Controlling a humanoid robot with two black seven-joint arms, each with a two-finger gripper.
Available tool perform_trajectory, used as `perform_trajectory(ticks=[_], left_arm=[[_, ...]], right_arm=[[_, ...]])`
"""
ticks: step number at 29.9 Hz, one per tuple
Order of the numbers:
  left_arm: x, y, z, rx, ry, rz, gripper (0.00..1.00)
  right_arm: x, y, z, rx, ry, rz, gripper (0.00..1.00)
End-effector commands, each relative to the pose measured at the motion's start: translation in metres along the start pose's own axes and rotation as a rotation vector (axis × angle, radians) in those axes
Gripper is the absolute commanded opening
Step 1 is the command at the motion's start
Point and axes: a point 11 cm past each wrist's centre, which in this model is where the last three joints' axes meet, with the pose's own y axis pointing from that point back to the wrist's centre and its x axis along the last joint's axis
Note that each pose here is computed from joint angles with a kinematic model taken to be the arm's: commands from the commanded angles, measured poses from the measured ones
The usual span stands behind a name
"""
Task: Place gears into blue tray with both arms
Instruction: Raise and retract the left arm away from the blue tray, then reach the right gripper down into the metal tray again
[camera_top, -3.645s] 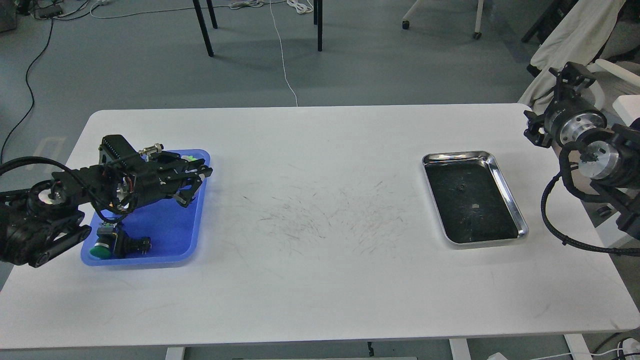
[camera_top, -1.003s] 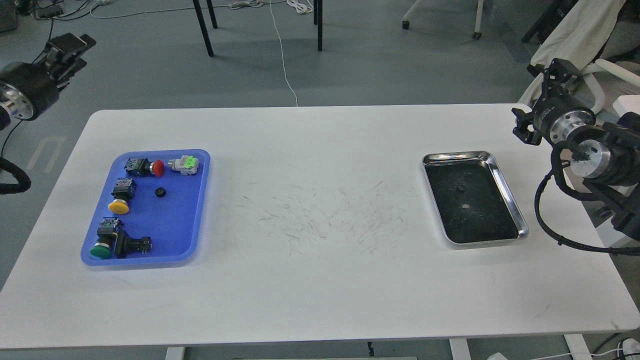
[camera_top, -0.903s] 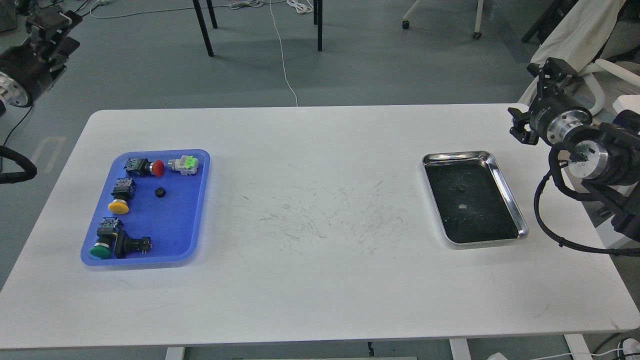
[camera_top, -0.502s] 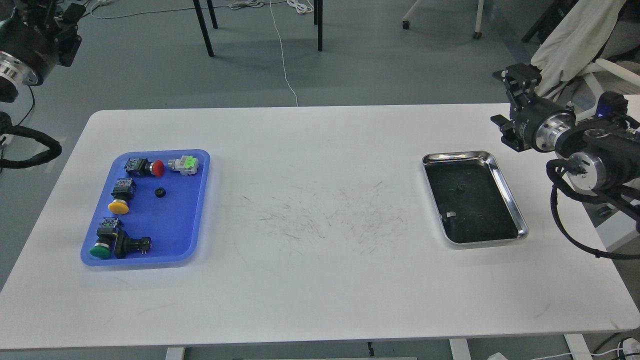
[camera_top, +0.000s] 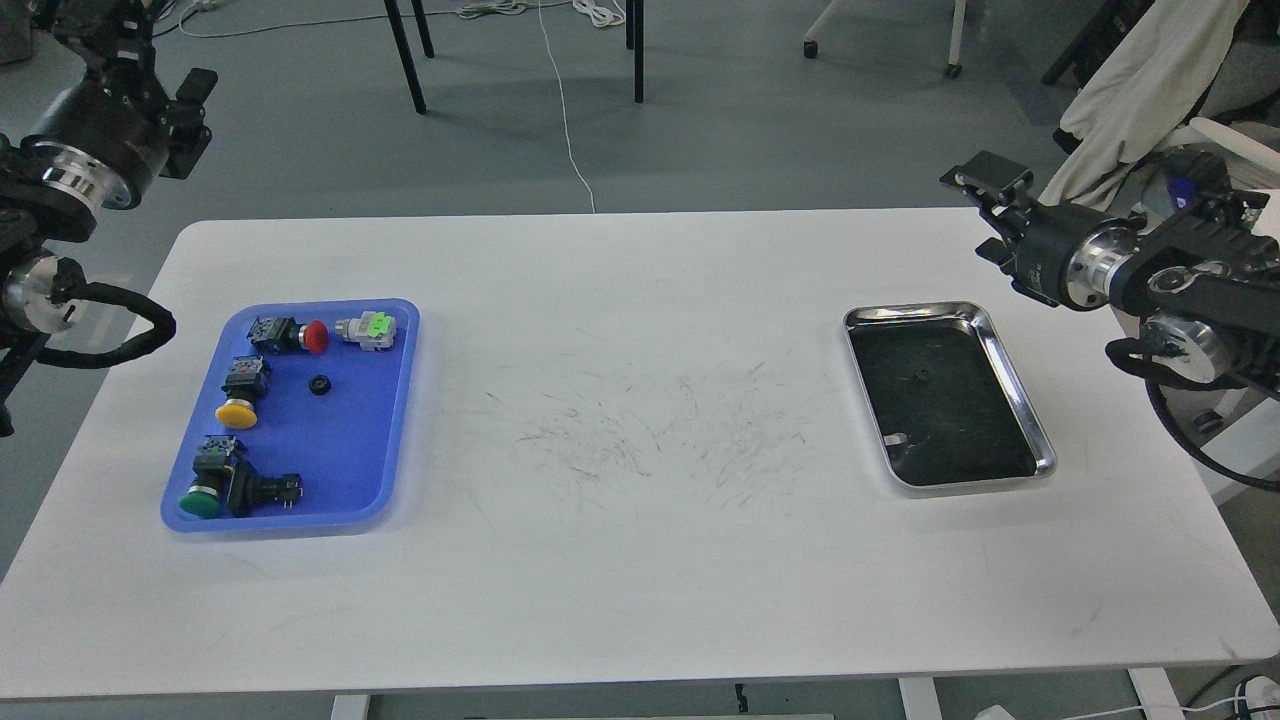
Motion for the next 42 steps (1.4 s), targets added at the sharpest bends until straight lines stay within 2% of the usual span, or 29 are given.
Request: perform_trajectory(ticks=[1, 5, 12, 20, 24, 30, 33, 39, 42], left_arm=[[-0.008, 0.0, -0.005, 0.001, 0.037, -0.031, 0.94], [-0.017, 0.001, -0.018, 0.011, 0.099, -0.036, 0.96], [-0.029, 0.001, -0.033, 0.008, 0.207, -0.017, 0.98], [-0.042, 0.002, -0.049, 0.023, 0.256, -0.007, 0.98], [-0.04, 0.004, -0.052, 0.013, 0.284, 0.01, 0.98], [-0.032, 0.005, -0.046, 0.0, 0.283, 0.02, 0.98], [-0.027, 0.007, -0.044, -0.002, 0.278, 0.026, 0.98], [-0.023, 0.007, -0.042, -0.011, 0.281, 0.035, 0.98], [-0.023, 0.007, -0.041, -0.014, 0.285, 0.035, 0.98]], right_arm=[[-0.003, 0.003, 0.003, -0.03, 0.099, -0.027, 0.98], [-0.002, 0.005, 0.003, -0.04, 0.171, -0.04, 0.98], [-0.008, 0.018, -0.008, -0.015, 0.355, -0.166, 0.97], [0.004, 0.018, 0.014, -0.092, 0.688, -0.197, 0.98], [0.01, 0.004, 0.036, -0.155, 0.718, -0.172, 0.97], [-0.025, -0.015, 0.043, -0.143, 0.738, -0.23, 0.97], [-0.035, -0.017, 0.055, -0.156, 0.736, -0.253, 0.94], [-0.037, -0.02, 0.082, -0.203, 0.755, -0.256, 0.86], [-0.031, -0.021, 0.091, -0.226, 0.761, -0.24, 0.85]])
